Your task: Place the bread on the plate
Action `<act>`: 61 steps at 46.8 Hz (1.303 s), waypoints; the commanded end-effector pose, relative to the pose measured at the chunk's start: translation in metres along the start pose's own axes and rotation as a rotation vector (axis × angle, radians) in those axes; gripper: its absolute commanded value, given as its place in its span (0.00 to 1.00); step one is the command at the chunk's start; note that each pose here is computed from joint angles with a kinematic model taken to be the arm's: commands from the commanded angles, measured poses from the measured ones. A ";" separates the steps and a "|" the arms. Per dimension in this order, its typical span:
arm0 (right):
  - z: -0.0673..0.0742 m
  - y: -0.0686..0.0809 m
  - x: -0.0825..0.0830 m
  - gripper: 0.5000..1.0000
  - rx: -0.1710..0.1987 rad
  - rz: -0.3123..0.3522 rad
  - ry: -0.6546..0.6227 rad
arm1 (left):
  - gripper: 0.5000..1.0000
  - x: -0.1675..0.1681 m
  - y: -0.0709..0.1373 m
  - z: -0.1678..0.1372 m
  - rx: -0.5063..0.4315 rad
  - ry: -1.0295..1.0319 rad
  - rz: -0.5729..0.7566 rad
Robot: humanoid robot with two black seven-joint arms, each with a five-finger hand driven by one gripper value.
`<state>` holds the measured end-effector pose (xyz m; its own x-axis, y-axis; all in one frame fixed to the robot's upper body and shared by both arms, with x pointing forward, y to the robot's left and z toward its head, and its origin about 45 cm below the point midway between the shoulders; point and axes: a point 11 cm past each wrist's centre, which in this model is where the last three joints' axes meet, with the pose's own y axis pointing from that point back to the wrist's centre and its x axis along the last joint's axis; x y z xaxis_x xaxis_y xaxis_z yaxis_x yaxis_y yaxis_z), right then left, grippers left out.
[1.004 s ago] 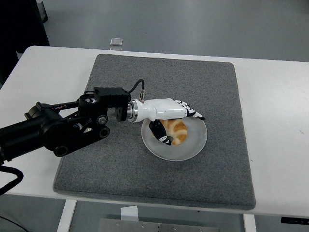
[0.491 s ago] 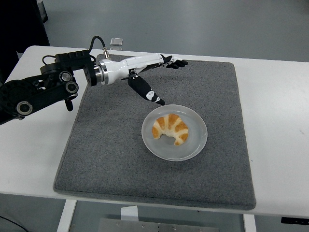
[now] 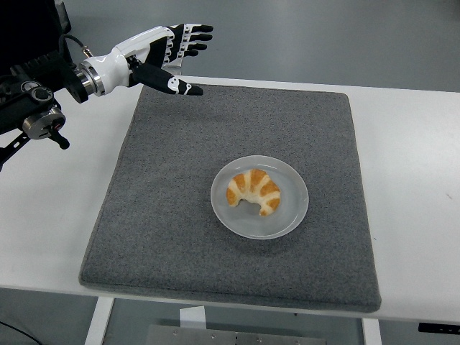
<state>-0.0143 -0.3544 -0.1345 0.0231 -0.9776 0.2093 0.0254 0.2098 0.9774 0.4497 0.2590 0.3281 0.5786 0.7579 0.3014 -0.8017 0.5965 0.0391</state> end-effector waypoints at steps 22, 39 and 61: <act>0.000 0.000 -0.001 0.90 0.000 -0.004 -0.004 | 1.00 0.063 0.029 -0.038 -0.051 0.524 0.209; 0.000 0.000 -0.005 0.90 -0.001 -0.015 -0.002 | 1.00 0.061 0.044 -0.066 -0.037 0.673 0.258; 0.001 0.000 -0.004 0.90 -0.003 -0.007 0.000 | 1.00 0.072 0.046 -0.066 -0.054 0.703 0.292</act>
<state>-0.0157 -0.3502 -0.1352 0.0230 -0.9795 0.2002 0.0285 0.2008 0.9792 0.4644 0.3577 0.2872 0.3174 0.8708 -0.3754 -0.9386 0.3449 0.0063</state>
